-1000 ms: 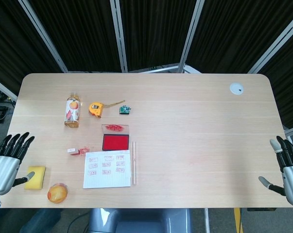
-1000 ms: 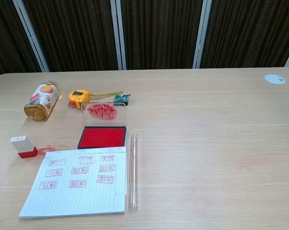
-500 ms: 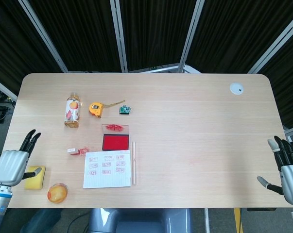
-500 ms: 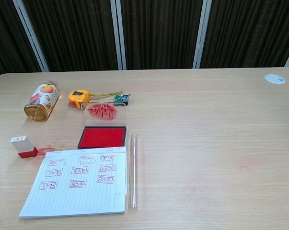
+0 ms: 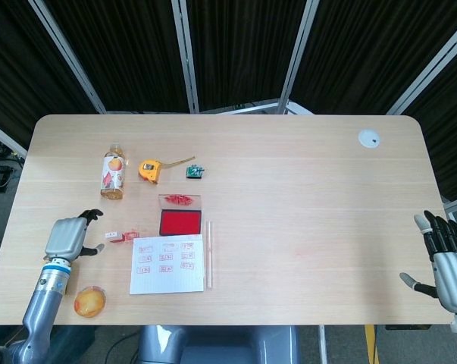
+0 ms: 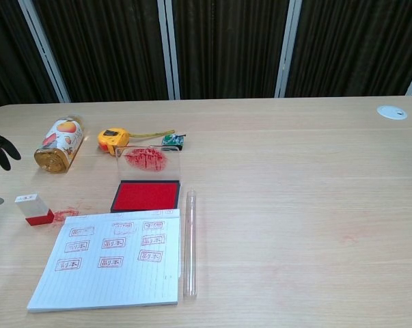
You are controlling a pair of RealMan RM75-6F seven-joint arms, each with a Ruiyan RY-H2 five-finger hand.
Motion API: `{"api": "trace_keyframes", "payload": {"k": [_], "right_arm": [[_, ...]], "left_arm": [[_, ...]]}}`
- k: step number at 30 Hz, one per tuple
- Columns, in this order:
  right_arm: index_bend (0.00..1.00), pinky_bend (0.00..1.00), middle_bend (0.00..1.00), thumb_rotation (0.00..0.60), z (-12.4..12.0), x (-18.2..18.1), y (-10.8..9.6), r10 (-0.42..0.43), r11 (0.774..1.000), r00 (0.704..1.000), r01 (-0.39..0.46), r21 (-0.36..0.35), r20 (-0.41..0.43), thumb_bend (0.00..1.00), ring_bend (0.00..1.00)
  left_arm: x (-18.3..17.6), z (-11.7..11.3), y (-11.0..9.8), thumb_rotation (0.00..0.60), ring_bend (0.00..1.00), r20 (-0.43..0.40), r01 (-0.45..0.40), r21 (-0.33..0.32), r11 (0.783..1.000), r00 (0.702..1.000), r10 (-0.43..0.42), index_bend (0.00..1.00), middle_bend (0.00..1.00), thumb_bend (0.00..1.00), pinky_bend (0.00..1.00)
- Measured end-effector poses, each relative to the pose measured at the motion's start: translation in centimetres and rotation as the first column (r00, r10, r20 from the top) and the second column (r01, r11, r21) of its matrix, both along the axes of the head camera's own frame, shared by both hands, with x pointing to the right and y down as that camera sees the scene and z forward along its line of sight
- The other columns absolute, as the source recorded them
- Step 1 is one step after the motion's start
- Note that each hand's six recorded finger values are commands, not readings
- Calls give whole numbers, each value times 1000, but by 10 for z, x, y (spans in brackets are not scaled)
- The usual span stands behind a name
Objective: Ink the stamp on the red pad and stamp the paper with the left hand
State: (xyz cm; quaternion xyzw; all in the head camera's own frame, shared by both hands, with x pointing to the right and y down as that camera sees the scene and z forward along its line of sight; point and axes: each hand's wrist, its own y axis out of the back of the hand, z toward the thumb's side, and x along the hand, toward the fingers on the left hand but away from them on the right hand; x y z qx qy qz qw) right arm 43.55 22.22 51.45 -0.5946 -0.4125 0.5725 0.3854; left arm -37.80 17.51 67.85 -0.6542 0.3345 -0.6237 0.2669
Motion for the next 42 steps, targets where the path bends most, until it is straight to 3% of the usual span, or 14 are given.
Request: {"api": "trace_keyframes", "payload": {"k": [19, 27, 42], "right_arm": [[0, 0, 0, 600, 0, 5, 1, 15, 1000, 1000, -15, -8, -5, 0, 0], [0, 0, 0, 600, 3, 6, -1, 18, 1000, 1000, -18, -15, -12, 0, 0], [0, 0, 0, 600, 6, 7, -2, 21, 1000, 1000, -21, -20, -21, 0, 0]], "left_arm": [[5, 28, -2, 600, 844, 58, 0, -33, 999, 998, 2, 383, 420, 201, 840], [9, 36, -1, 600, 845, 47, -8, -47, 999, 999, 11, 393, 423, 305, 839], [13, 42, -1, 600, 842, 30, -27, -54, 998, 999, 29, 416, 438, 308, 837]]}}
